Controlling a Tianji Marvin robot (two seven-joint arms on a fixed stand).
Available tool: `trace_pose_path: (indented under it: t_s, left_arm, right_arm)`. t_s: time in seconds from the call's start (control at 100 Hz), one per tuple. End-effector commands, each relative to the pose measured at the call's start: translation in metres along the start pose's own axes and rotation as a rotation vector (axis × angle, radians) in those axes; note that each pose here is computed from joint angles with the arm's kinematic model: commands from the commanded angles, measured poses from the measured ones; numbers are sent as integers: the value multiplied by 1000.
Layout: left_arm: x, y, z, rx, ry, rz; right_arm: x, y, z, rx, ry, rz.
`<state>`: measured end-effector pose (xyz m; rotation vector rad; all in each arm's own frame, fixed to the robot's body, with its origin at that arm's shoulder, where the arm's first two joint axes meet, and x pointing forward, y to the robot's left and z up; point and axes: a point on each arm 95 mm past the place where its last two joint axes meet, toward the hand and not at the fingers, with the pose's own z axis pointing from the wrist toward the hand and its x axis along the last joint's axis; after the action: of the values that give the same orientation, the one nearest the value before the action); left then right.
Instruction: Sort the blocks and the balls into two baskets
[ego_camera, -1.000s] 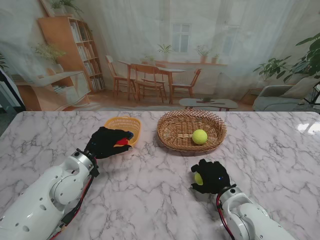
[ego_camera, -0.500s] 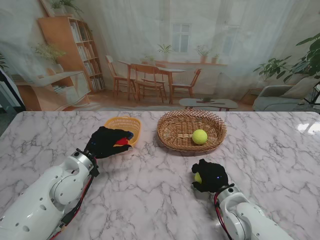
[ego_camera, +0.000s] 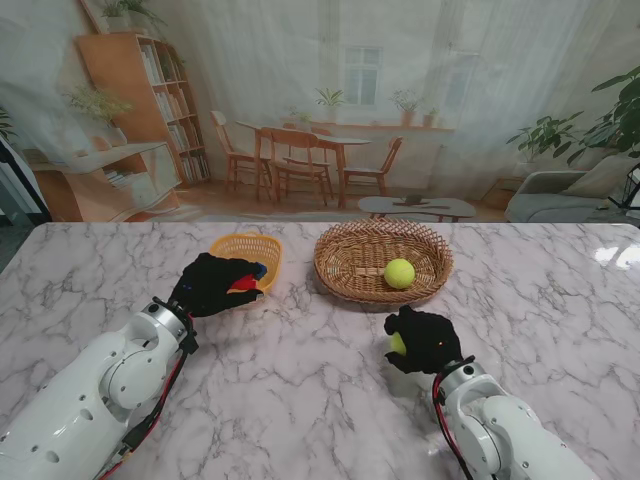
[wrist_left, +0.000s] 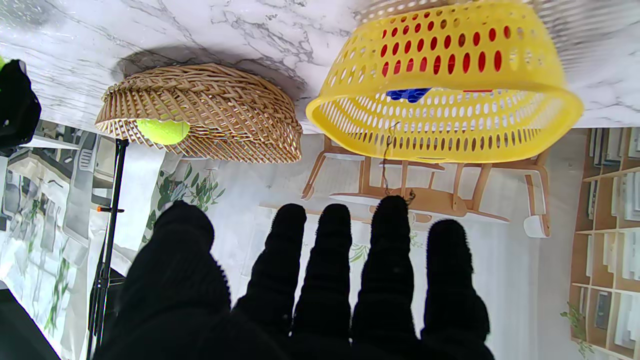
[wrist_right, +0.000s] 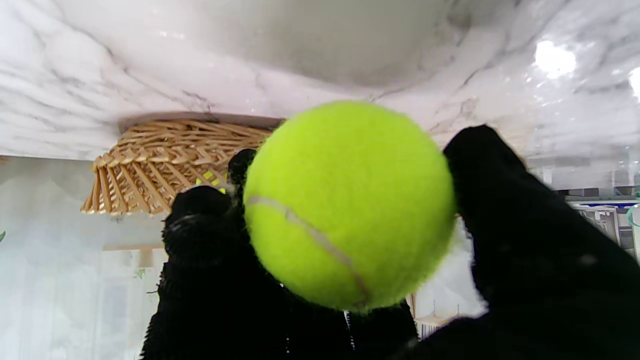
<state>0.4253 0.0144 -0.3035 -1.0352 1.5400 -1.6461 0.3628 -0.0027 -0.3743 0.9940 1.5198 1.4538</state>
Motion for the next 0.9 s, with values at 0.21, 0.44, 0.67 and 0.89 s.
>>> trace_pose_path:
  t_s: [0.21,0.44,0.67,0.89]
  left_arm:
    - [1,2,1,-14,2,-1]
    - [1,2,1,-15,3,-1]
    - [1,2,1,-12,3,-3]
    - [1,2,1,-13,6,-3]
  right_arm:
    - [-5,18,6,-31,24,-12]
    - [-7,33,20,-40,61,-16]
    - [-5,50,38,-42,120,-25]
    - [-1,64,57,-48,168,-13]
